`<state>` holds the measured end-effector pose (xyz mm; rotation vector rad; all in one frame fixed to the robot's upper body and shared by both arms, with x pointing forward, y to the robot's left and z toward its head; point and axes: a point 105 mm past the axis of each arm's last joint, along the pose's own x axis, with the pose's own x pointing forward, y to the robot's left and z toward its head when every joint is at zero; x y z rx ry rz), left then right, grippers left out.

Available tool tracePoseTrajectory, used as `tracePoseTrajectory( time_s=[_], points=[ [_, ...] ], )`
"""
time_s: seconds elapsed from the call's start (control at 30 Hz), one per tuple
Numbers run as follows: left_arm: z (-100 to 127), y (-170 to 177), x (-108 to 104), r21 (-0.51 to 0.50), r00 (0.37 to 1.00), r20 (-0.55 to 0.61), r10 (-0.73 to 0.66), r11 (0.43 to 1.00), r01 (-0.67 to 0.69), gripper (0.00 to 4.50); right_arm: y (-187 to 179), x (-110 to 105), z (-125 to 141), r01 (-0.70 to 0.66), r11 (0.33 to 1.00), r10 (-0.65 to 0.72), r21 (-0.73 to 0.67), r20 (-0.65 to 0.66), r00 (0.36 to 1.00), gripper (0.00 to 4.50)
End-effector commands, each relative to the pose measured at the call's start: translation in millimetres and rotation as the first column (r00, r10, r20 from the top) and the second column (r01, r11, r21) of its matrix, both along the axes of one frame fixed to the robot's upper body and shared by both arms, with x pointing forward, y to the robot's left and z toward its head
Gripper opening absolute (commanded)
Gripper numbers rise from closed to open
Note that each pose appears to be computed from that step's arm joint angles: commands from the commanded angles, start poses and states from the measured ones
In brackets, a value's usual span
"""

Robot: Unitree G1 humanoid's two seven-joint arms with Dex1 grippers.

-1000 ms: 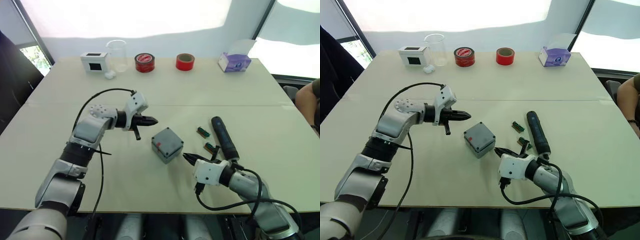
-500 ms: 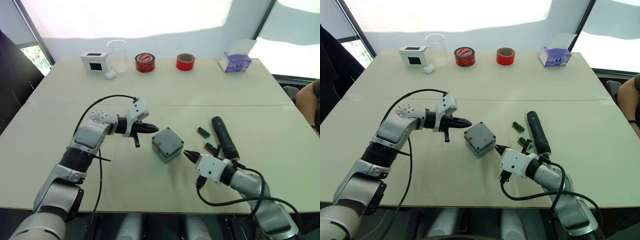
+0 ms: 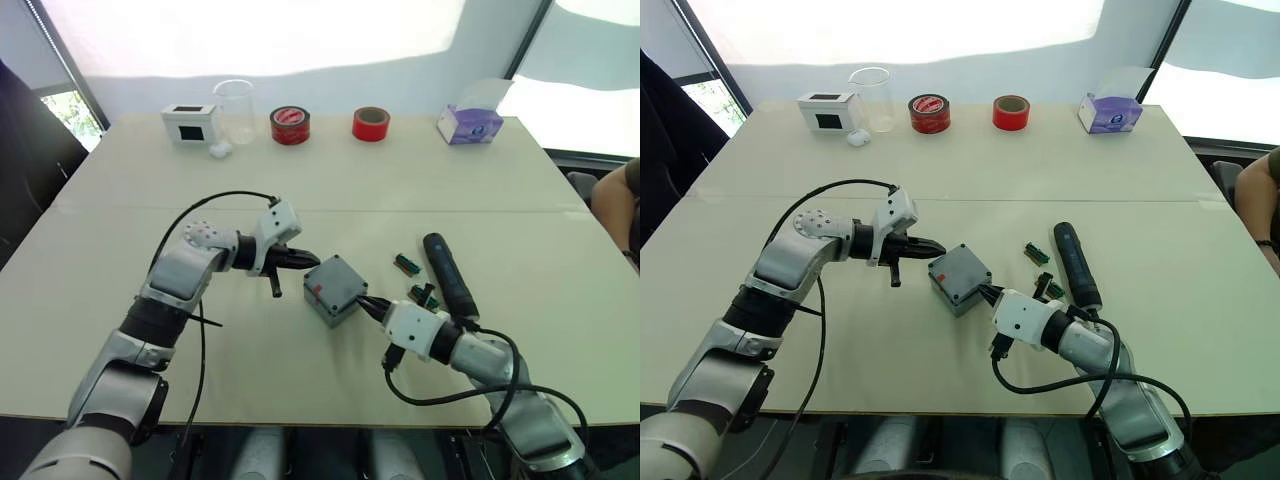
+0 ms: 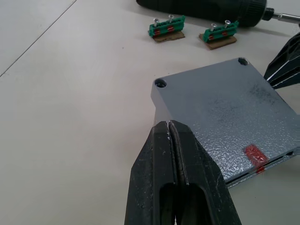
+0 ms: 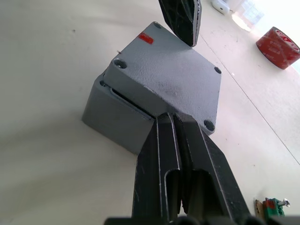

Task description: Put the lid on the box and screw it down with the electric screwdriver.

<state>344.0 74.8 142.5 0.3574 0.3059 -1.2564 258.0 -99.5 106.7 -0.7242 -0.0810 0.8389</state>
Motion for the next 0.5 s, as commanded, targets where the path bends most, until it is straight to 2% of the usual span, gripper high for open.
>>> tracePoseTrajectory(
  time_s=[0.03,0.5],
  points=[
    [5.6,-6.8,-9.3,-0.002,0.998,0.007,-0.061,0.998,0.061,0.00,7.1,-2.6,12.0,-0.030,0.999,0.029,0.031,0.035,0.999,0.04],
    [-1.0,-12.9,-13.2,0.022,0.996,0.005,-0.084,0.996,0.084,0.00,10.4,-6.4,15.2,-0.053,0.997,0.051,0.050,0.026,0.998,0.04]
  ],
)
